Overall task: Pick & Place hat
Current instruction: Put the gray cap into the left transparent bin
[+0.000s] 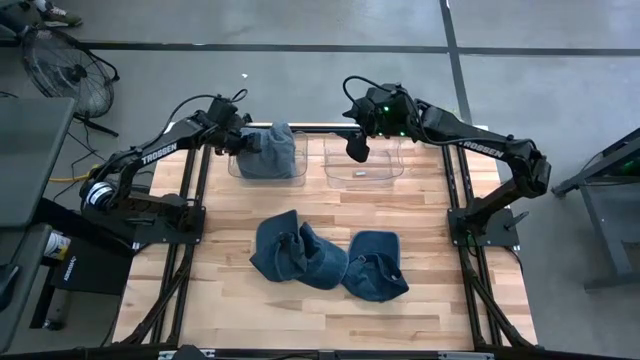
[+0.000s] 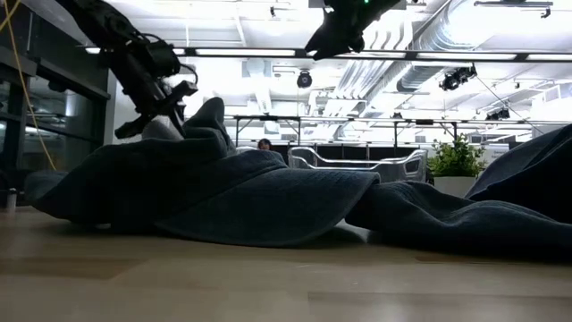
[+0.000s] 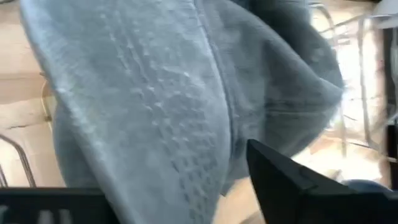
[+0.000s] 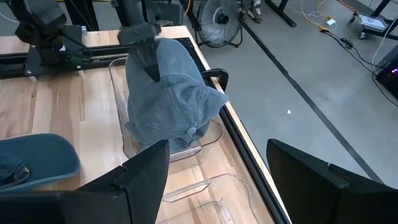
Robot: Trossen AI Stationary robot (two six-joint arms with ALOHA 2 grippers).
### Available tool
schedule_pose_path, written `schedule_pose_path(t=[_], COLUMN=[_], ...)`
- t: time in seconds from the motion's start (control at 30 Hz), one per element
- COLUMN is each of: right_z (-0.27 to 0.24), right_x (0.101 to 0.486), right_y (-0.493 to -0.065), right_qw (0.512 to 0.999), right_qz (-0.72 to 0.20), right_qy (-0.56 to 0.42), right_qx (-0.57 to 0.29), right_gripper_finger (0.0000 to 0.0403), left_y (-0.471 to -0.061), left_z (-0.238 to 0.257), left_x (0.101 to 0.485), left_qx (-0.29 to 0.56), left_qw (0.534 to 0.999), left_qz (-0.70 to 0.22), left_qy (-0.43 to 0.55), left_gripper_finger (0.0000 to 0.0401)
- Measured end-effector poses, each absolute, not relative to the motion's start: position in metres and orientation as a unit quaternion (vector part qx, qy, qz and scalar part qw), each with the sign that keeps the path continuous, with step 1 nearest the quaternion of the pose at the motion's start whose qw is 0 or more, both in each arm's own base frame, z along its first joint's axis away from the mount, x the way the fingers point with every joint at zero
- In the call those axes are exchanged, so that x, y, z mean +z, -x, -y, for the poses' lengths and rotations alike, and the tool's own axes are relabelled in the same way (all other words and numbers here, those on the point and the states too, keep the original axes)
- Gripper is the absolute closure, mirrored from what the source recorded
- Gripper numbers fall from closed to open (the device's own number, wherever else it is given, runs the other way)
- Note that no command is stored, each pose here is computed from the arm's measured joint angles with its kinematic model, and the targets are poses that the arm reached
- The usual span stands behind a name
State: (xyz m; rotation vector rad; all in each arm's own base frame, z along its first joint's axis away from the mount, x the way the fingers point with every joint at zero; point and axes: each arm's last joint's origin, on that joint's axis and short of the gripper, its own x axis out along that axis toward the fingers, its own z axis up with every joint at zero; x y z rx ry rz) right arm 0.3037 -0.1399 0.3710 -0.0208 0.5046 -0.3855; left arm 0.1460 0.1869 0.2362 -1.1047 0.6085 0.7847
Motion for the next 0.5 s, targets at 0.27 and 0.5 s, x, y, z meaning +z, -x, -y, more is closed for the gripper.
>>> schedule_pose_path(t=[0.27,0.5], right_z=[0.140,0.146], right_x=[0.371,0.359], right_y=[-0.304,-0.315], right_qw=[0.950,0.952], right_qz=[-0.247,-0.246], right_qy=[0.001,-0.035], right_qx=[-0.193,-0.178], right_gripper_finger=[0.0139,0.0139], left_y=[-0.143,-0.137], left_z=[-0.185,-0.185], left_x=[0.262,0.286], left_qx=[0.366,0.425], left_qw=[0.735,0.725], left_qz=[-0.312,-0.362], left_qy=[0.479,0.403], left_gripper_finger=[0.0145,0.0140])
